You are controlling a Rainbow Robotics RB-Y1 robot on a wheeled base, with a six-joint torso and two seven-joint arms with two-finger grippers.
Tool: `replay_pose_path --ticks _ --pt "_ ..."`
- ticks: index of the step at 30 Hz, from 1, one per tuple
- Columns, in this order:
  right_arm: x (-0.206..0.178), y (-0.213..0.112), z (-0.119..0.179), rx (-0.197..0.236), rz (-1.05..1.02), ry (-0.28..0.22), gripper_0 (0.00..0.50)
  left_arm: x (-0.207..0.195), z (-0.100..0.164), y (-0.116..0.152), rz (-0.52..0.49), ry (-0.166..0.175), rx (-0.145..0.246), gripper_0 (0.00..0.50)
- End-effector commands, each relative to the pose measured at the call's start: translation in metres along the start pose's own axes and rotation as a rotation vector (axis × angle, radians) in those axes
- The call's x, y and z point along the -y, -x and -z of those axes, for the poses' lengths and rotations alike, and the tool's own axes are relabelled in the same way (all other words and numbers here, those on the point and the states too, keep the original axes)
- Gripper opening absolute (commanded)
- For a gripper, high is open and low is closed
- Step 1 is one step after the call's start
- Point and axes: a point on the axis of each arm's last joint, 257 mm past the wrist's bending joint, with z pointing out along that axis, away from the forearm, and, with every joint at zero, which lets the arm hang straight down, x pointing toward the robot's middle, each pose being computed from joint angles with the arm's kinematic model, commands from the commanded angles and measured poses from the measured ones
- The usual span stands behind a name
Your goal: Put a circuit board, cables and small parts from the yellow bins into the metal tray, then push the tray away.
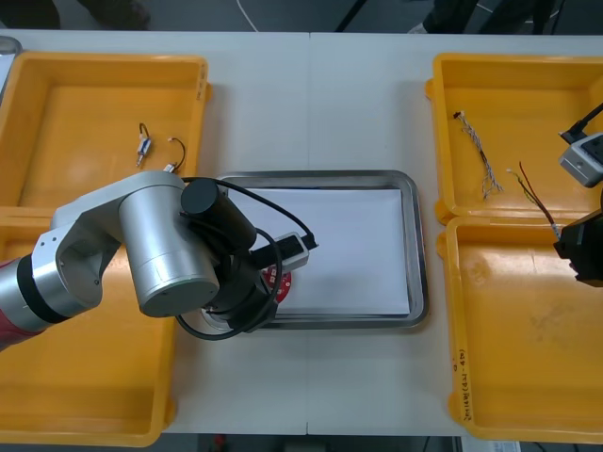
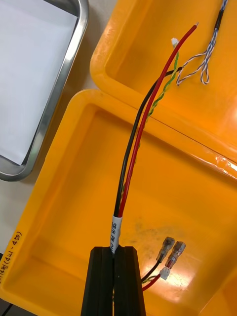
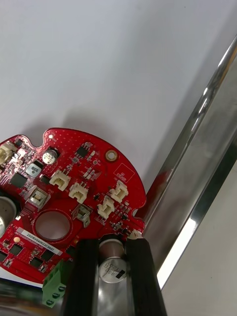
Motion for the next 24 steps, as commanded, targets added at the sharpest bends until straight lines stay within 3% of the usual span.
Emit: replay_pose_path --ticks 1,2,8,13,18,24 --pt "-0.003 0.000 0.007 -0.006 0.088 -0.014 0.000 0.003 0.007 0.022 0.071 0.009 0.043 0.469" --pt "-0.004 0.000 0.007 -0.005 0.092 -0.012 0.000 0.003 0.006 0.022 0.074 0.008 0.042 0.500" --pt "-0.005 0.000 0.007 -0.005 0.100 -0.009 0.000 0.004 0.008 0.024 0.072 0.006 0.048 0.500" --pt "-0.007 0.002 0.009 0.002 0.116 -0.009 0.000 -0.001 0.020 0.035 0.088 0.008 0.082 0.500" --pt "-0.012 0.010 0.011 0.015 0.149 0.001 0.000 -0.011 0.041 0.046 0.120 0.011 0.112 0.500" --pt "-0.026 0.023 0.008 0.016 0.221 0.009 0.000 -0.027 0.072 0.046 0.149 0.046 0.102 0.500"
